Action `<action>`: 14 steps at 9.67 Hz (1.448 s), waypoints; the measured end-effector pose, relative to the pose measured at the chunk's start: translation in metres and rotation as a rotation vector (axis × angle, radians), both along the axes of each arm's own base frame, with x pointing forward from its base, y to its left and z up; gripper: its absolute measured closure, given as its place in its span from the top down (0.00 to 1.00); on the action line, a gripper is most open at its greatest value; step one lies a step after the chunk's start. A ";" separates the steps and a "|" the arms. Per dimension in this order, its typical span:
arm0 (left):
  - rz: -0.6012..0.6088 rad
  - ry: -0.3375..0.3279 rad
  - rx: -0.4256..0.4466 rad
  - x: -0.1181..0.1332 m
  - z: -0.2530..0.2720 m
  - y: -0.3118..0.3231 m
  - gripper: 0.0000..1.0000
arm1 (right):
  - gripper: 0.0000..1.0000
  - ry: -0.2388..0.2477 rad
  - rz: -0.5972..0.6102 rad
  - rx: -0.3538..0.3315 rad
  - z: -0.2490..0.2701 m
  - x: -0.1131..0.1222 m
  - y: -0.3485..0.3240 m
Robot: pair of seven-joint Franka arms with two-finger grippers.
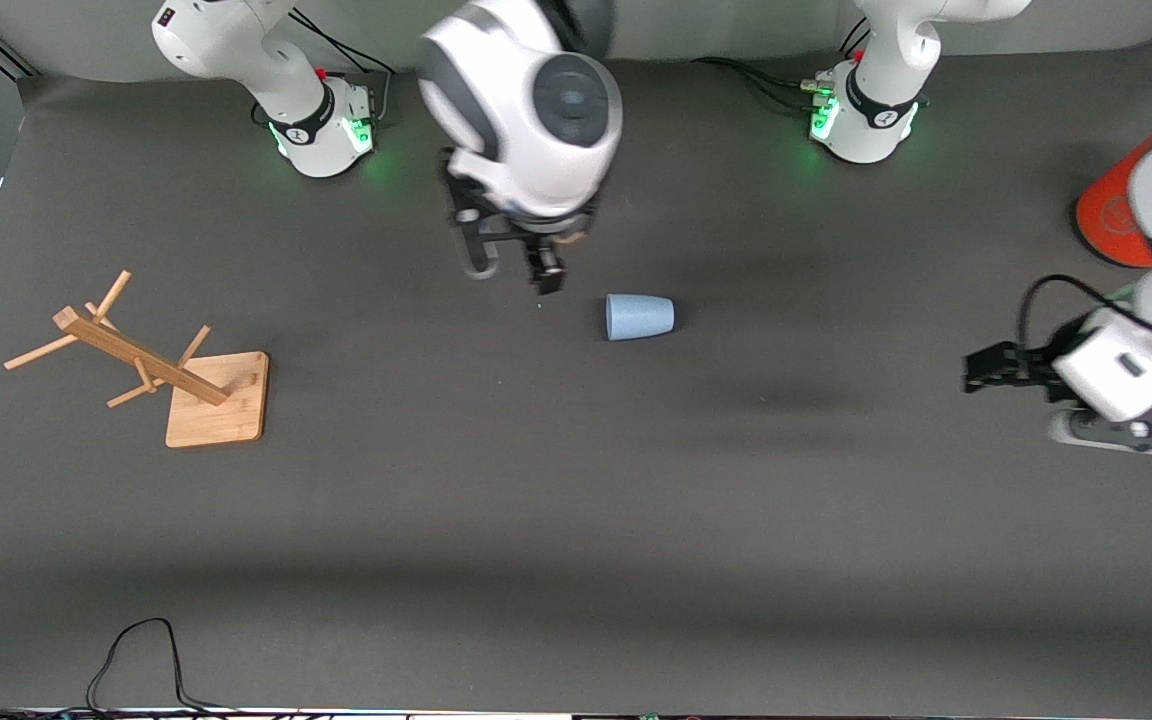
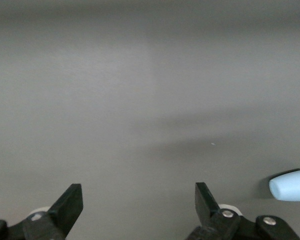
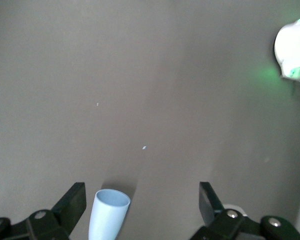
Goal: Rotate and upright cup with both arms
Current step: 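Open the right gripper, leaving the cup on its side, and raise it, then grasp the lying cup with the left gripper while the right gripper withdraws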
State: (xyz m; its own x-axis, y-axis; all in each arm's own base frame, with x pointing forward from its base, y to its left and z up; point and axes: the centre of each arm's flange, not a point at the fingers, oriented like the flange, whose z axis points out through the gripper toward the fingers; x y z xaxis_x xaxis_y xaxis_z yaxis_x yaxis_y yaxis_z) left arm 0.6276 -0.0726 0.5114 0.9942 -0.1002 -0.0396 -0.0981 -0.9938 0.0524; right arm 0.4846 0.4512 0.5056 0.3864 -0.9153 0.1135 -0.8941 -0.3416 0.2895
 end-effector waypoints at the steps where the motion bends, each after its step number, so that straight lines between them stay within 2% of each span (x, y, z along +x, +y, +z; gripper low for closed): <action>1: 0.023 0.013 0.028 -0.006 -0.006 -0.035 1.00 | 1.00 0.024 0.055 0.037 0.023 0.016 -0.036; 3: 0.072 0.037 0.104 -0.024 -0.032 -0.126 1.00 | 1.00 0.053 0.155 0.131 0.063 0.046 -0.126; 5: 0.101 0.028 0.179 -0.046 -0.075 -0.214 1.00 | 1.00 0.073 0.285 0.242 0.093 0.062 -0.235; 7: 0.099 0.024 0.239 -0.059 -0.122 -0.262 1.00 | 1.00 0.069 0.438 0.344 0.110 0.064 -0.332; 9: 0.053 -0.001 0.337 -0.101 -0.169 -0.332 1.00 | 1.00 0.042 0.619 0.418 0.110 0.061 -0.398; 11: -0.033 -0.013 0.395 -0.159 -0.211 -0.400 1.00 | 1.00 -0.001 0.821 0.425 0.107 0.065 -0.437; 12: -0.065 -0.016 0.410 -0.174 -0.225 -0.421 1.00 | 1.00 -0.026 0.922 0.414 0.106 0.070 -0.447; 14: -0.096 -0.023 0.422 -0.180 -0.250 -0.445 1.00 | 1.00 -0.064 1.063 0.394 0.103 0.078 -0.462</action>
